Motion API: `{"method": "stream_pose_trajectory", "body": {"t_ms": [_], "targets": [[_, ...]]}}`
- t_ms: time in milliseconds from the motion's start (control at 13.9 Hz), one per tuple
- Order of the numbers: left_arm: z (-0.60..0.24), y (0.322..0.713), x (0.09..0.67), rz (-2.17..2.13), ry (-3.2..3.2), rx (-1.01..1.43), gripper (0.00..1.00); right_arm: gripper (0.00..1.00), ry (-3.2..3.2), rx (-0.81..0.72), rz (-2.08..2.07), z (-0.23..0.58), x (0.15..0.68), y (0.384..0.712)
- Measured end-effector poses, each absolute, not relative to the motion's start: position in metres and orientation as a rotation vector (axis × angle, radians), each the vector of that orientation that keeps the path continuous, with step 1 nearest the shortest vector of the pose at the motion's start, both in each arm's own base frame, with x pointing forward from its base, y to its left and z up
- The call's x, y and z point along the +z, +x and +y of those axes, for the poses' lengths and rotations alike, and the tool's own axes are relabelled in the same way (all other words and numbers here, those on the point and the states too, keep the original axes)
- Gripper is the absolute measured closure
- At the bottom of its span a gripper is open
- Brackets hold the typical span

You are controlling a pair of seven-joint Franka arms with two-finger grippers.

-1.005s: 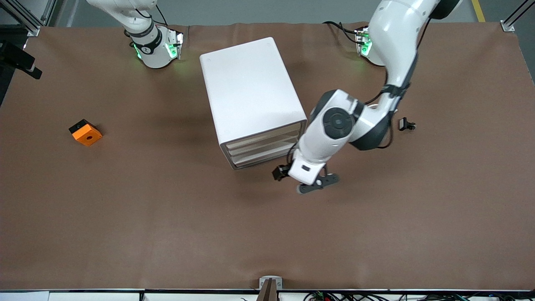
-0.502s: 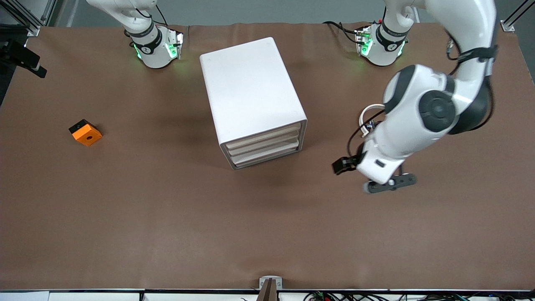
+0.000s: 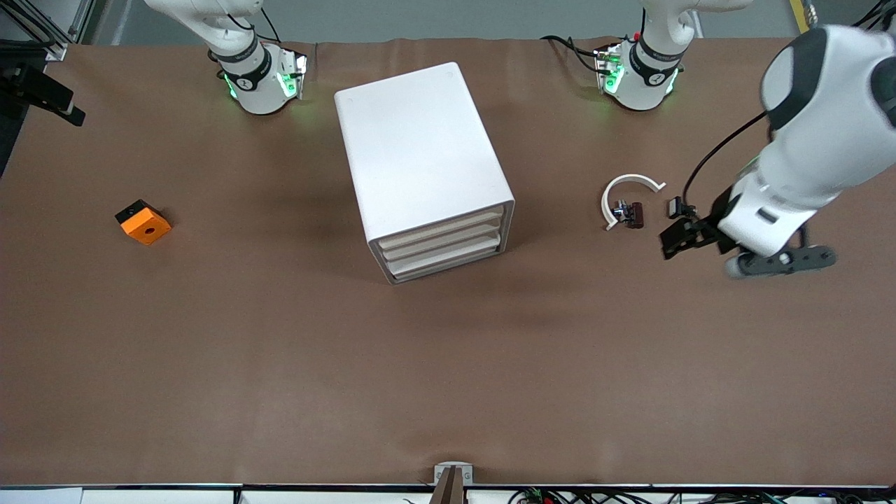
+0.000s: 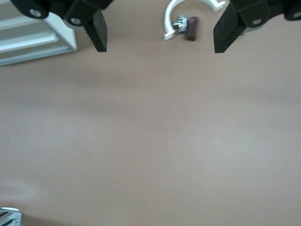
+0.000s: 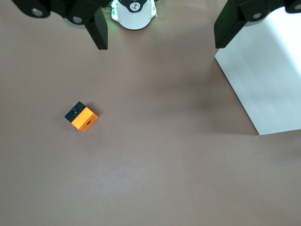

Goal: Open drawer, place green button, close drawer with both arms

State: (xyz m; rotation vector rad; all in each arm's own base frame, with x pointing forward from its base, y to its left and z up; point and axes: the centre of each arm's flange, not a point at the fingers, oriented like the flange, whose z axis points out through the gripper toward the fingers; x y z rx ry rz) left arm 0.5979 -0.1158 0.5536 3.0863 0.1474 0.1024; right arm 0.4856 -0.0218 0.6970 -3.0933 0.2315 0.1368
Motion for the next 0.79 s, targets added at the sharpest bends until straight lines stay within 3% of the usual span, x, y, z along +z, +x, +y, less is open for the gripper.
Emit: {"method": "stream_pose_trajectory", "body": {"t_ms": [431,790], "targets": [[-0.016,0.564,0.604,0.072,3.12,0.116,0.0,0.0,-3.091,0.182,0.243,-0.02,0.692,0.485],[-0.007,0.562,0.643,0.089,3.115,0.233,0.0,0.0,-3.087,0.21,0.257,-0.024,0.679,0.49]]}}
